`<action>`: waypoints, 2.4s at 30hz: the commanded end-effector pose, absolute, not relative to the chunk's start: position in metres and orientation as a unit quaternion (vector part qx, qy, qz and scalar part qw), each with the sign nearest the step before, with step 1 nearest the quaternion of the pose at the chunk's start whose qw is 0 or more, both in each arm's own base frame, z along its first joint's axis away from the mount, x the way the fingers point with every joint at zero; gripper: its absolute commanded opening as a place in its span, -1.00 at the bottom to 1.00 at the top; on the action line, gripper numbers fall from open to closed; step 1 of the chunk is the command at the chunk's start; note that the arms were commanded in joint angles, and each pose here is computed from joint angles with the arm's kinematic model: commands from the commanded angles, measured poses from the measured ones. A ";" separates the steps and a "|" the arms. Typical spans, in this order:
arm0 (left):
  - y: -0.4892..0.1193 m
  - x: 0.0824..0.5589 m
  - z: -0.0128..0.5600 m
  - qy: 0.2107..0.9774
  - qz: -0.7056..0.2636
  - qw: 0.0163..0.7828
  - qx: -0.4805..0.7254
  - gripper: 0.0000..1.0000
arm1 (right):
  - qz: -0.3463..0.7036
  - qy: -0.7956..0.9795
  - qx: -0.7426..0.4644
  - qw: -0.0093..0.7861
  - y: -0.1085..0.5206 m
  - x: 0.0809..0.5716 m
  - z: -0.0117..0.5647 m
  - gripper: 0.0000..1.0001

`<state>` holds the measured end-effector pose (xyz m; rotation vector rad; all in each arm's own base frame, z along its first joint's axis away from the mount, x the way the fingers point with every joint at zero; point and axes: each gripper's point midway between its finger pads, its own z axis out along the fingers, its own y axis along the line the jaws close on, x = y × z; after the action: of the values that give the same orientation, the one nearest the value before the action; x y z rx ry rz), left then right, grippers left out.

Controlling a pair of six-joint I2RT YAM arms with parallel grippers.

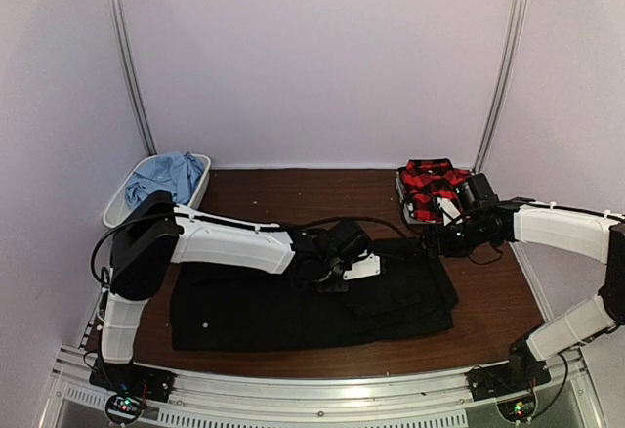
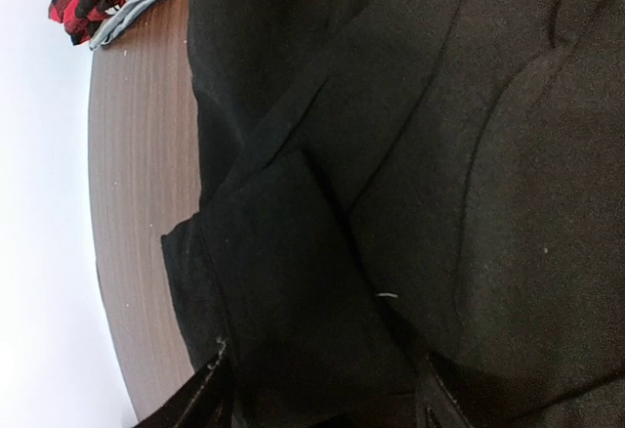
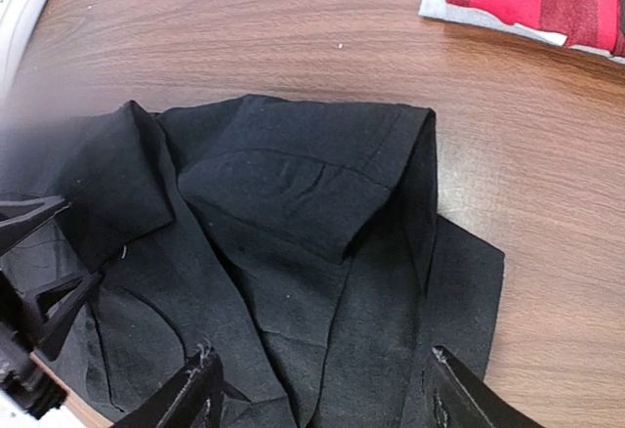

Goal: Fold and stack the long sleeve shirts
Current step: Fold the 1/3-folded shirt at the center of the board.

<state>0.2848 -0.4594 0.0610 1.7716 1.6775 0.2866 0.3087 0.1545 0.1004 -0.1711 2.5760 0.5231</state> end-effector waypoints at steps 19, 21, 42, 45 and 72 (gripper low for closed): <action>-0.479 0.305 0.098 0.667 0.048 0.385 0.636 -1.00 | 0.202 0.940 -0.057 0.267 0.152 0.310 0.110 0.40; -0.477 0.304 0.116 0.677 0.014 0.403 0.615 -1.00 | 0.199 0.940 -0.055 0.271 0.150 0.310 0.112 0.40; -0.508 0.094 0.324 0.534 -0.370 0.424 0.631 -1.00 | 0.167 0.918 0.015 0.359 0.100 0.351 0.180 0.41; -0.505 0.062 0.342 0.504 -0.403 0.415 0.642 -1.00 | 0.167 0.921 0.012 0.352 0.101 0.353 0.175 0.41; -0.498 0.030 0.395 0.507 -0.409 0.465 0.599 -1.00 | 0.177 0.937 0.004 0.301 0.109 0.353 0.128 0.40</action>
<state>-0.0103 -0.4987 0.3674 1.7009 1.1793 -1.0662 0.3519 0.1090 0.1319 0.0193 2.4917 0.4632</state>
